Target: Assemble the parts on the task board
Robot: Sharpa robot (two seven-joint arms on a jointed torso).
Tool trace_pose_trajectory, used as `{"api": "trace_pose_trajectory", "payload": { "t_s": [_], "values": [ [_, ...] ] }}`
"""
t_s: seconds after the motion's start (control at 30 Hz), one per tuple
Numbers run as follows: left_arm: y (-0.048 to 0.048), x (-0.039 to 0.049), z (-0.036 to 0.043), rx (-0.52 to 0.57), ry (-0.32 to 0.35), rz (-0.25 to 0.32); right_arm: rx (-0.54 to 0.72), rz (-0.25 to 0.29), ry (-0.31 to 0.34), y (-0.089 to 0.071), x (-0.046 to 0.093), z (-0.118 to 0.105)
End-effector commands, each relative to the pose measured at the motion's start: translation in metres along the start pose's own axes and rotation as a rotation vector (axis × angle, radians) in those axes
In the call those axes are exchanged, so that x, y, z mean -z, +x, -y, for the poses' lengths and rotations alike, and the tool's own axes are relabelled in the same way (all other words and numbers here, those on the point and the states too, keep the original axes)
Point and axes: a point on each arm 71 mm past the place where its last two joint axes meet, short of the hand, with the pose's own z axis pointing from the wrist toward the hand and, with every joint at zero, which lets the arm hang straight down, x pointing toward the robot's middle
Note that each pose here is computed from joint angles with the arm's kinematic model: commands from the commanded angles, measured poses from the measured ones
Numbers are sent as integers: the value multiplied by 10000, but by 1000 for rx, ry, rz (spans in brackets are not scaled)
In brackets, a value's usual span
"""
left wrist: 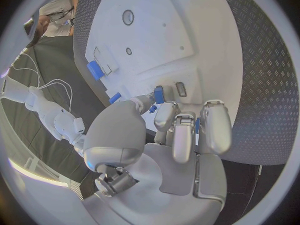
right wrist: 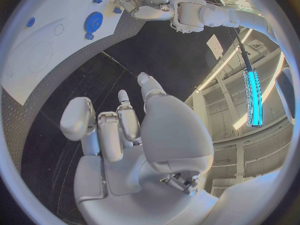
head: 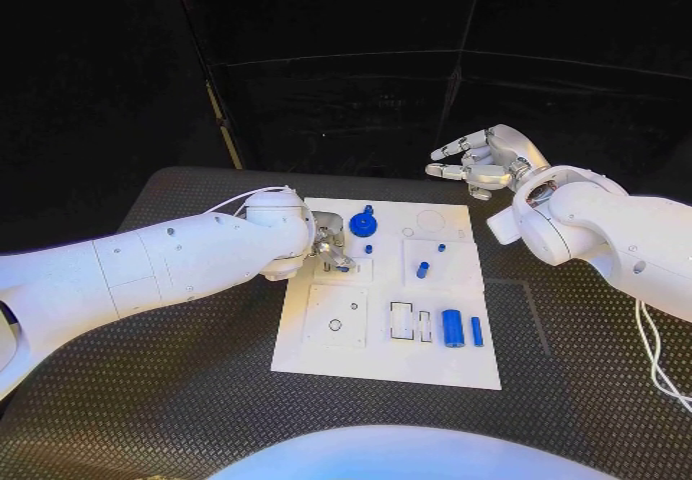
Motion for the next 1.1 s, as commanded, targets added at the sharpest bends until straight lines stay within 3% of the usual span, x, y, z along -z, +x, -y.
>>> {"api": "trace_pose_trajectory", "payload": {
  "t_s": [0.03, 1.1],
  "values": [
    [79, -15, -16, -30, -15, -52, 2, -5, -9, 2, -4, -19],
    [107, -129, 74, -65, -23, -108, 1, -7, -7, 4, -1, -21]
  ]
}}
